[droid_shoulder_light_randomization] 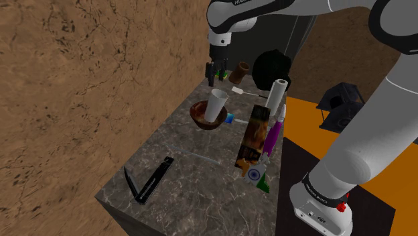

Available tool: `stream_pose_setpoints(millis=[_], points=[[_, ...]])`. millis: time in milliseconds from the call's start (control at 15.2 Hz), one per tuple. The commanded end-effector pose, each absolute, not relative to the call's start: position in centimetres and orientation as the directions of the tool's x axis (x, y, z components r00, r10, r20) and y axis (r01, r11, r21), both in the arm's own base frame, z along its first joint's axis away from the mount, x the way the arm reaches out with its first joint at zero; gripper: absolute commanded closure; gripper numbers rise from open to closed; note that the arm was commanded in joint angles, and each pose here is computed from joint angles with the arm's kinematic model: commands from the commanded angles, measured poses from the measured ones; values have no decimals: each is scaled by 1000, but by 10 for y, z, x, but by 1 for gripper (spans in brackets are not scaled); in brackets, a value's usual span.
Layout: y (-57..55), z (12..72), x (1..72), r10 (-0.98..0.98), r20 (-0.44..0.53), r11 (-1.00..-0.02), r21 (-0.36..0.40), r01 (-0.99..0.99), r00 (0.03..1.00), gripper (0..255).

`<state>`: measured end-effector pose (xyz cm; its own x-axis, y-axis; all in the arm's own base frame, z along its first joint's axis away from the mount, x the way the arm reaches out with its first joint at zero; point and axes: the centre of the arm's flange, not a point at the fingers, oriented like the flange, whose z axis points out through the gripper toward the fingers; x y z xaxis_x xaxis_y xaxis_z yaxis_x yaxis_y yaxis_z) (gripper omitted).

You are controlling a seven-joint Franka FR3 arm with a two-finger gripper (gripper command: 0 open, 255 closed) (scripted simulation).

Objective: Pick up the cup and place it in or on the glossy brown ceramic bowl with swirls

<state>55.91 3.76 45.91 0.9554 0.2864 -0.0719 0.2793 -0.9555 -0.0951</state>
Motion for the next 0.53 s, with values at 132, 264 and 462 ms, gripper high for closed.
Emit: stream_pose_setpoints(millis=[132,264,462], points=[[37,472,560,286,-72,-955,-95,279,955,0],[35,498,563,286,-72,-955,-95,279,955,0],[34,509,564,286,-72,-955,-95,279,955,0]])
